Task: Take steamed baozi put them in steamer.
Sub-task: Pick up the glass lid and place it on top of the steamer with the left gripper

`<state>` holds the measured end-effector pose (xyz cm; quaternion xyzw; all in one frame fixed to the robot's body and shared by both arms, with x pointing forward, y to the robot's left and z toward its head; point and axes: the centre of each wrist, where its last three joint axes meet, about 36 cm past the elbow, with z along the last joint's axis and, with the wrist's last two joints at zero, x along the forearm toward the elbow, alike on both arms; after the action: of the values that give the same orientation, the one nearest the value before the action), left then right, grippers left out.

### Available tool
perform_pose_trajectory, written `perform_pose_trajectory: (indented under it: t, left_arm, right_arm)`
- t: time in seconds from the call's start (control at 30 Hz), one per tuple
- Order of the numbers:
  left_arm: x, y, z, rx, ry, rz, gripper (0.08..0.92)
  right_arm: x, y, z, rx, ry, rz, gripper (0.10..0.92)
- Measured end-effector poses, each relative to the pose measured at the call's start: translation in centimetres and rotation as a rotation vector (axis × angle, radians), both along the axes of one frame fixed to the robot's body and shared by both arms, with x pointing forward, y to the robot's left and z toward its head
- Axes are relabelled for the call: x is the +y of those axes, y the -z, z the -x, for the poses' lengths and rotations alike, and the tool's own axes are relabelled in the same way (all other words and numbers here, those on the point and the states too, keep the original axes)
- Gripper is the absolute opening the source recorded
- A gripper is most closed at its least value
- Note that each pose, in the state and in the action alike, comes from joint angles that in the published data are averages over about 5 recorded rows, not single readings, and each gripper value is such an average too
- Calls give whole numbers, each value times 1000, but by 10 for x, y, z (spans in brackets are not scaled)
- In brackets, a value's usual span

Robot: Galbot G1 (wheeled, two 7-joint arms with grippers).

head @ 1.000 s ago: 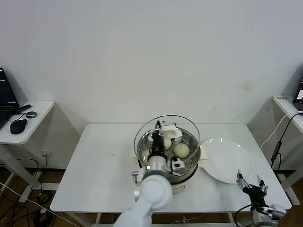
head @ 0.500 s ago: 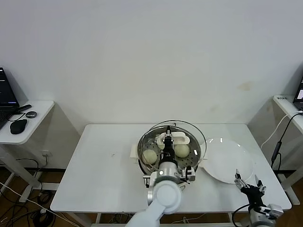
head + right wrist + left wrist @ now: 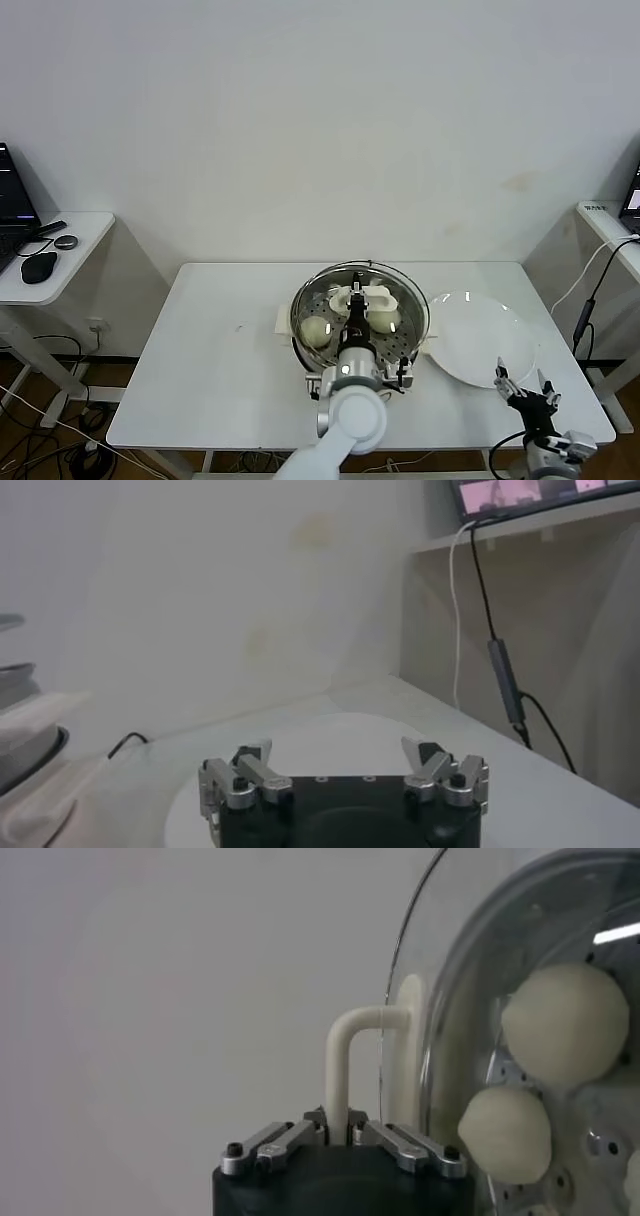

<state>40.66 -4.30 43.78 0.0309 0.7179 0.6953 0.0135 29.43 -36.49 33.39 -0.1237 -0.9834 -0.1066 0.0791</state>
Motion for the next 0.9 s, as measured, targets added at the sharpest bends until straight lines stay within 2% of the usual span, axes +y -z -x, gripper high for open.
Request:
perform_pose_trajectory:
  t: [0.9]
  left_arm:
    - [3,10,-7,43,-23,-24,170]
  right_arm:
    - [5,4,-1,2,-7,-6,823]
